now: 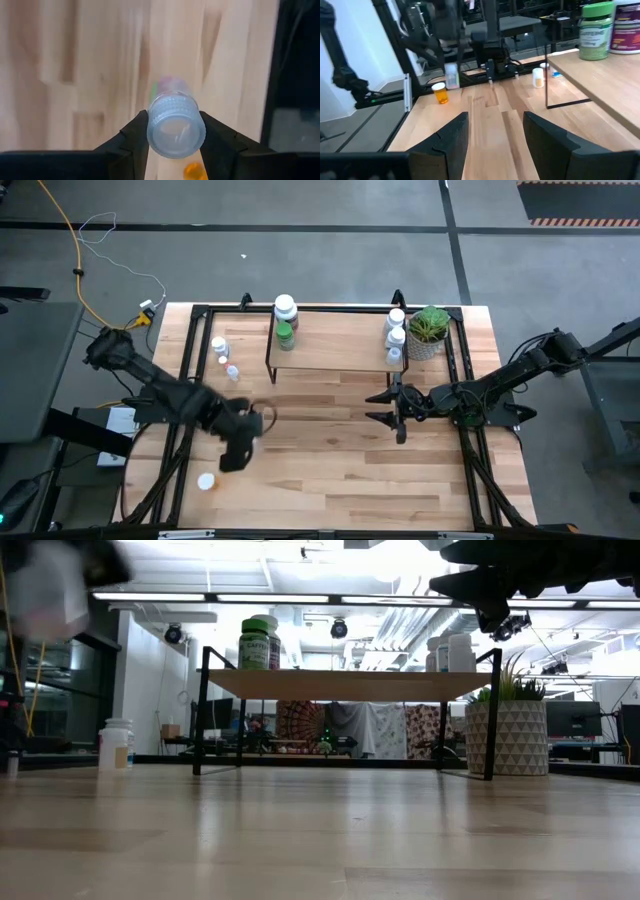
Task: Pick and place medicine bottles onto shelf by color
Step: Put the transparent pill bottle on the shelf
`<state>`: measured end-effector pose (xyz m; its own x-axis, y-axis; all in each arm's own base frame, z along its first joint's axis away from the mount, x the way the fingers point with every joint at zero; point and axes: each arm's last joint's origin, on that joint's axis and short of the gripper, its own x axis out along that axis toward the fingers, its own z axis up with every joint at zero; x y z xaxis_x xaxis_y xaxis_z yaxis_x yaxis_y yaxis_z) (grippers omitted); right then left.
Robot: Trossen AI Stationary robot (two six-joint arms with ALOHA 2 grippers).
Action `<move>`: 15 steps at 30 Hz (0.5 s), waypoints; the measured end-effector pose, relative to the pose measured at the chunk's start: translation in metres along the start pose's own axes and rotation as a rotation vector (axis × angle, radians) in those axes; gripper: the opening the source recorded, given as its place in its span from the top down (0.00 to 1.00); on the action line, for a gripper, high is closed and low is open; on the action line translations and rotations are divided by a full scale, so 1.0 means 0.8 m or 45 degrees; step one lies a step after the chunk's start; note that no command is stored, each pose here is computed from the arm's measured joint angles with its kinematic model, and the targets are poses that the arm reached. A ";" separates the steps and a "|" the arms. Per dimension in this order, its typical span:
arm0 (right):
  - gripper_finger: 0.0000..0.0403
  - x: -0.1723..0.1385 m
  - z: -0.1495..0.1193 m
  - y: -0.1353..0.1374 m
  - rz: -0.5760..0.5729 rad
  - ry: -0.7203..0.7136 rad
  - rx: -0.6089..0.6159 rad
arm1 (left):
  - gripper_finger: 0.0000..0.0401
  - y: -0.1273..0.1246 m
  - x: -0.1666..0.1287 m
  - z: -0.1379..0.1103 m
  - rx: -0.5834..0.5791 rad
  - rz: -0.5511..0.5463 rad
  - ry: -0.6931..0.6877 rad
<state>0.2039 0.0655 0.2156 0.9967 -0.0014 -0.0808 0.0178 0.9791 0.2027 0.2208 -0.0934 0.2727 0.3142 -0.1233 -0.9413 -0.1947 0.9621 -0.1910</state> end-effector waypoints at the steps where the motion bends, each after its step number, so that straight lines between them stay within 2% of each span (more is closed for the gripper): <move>1: 0.56 0.000 0.000 0.000 -0.010 -0.002 0.000 | 0.68 0.004 -0.011 0.010 -0.012 -0.003 -0.031; 5: 0.56 0.000 0.000 -0.001 -0.020 -0.005 0.000 | 0.68 0.028 -0.054 0.048 -0.066 0.029 -0.127; 9: 0.56 0.000 0.000 -0.001 -0.020 -0.004 -0.001 | 0.68 0.053 -0.084 0.082 -0.116 0.161 -0.178; 15: 0.56 0.000 0.000 -0.001 -0.021 -0.003 -0.001 | 0.68 0.096 -0.100 0.137 -0.216 0.348 -0.105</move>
<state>0.2039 0.0650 0.2155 0.9965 -0.0177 -0.0817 0.0338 0.9791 0.2005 0.2825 0.0168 0.3640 0.3014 0.1609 -0.9398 -0.4321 0.9017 0.0157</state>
